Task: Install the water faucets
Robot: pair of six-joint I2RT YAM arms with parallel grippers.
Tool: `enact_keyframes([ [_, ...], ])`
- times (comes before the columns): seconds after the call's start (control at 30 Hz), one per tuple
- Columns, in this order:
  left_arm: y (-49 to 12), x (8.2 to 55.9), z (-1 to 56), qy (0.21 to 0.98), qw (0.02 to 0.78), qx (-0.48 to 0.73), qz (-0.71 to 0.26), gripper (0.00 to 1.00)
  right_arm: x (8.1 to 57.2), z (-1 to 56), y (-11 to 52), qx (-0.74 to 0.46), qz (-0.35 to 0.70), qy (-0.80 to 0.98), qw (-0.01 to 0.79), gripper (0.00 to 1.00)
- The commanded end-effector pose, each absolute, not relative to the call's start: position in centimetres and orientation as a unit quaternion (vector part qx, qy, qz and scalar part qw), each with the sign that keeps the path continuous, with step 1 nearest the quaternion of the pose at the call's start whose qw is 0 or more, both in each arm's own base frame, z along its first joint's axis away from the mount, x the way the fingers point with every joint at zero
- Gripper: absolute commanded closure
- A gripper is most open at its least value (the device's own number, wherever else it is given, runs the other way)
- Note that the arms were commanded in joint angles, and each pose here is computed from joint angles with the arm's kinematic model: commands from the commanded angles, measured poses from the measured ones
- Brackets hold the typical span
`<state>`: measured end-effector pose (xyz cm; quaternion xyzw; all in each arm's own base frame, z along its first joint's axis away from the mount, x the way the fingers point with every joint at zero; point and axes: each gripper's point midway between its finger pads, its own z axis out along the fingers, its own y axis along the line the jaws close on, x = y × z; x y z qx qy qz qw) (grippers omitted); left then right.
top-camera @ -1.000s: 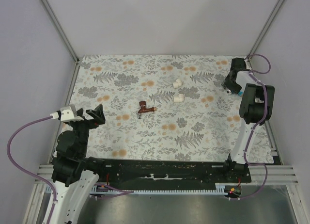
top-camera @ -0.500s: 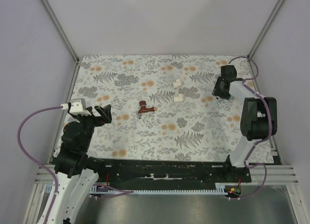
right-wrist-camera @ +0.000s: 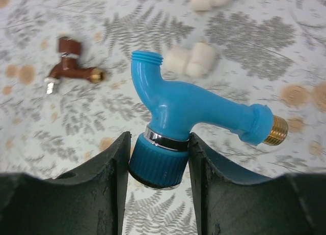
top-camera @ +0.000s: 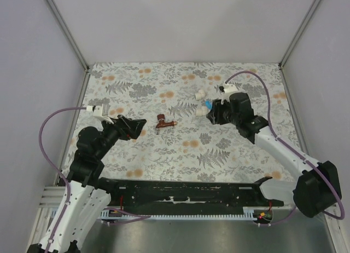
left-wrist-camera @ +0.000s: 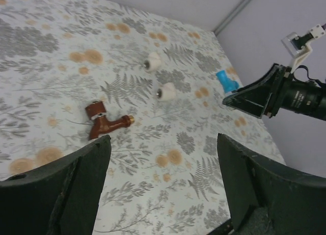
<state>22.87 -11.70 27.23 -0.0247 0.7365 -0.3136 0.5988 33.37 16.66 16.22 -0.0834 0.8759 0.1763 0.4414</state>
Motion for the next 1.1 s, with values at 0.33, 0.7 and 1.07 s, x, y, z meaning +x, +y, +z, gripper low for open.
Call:
enact_keyframes([
  [0.33, -22.3, 24.1, 27.7, 0.74, 0.441, 0.007, -0.508, 0.08, 23.9, 21.4, 29.1, -0.323, 0.36, 0.72, 0.498, 0.85],
  [0.7, -25.9, 23.9, 24.3, 0.761, 0.387, -0.009, -0.521, 0.11, 22.1, 20.7, 31.7, -0.365, 0.37, 0.7, 0.489, 0.85],
  [1.07, -27.0, 23.7, 22.7, 0.767, 0.374, -0.008, -0.521, 0.53, 21.6, 19.8, 32.8, -0.381, 0.365, 0.7, 0.482, 0.85],
])
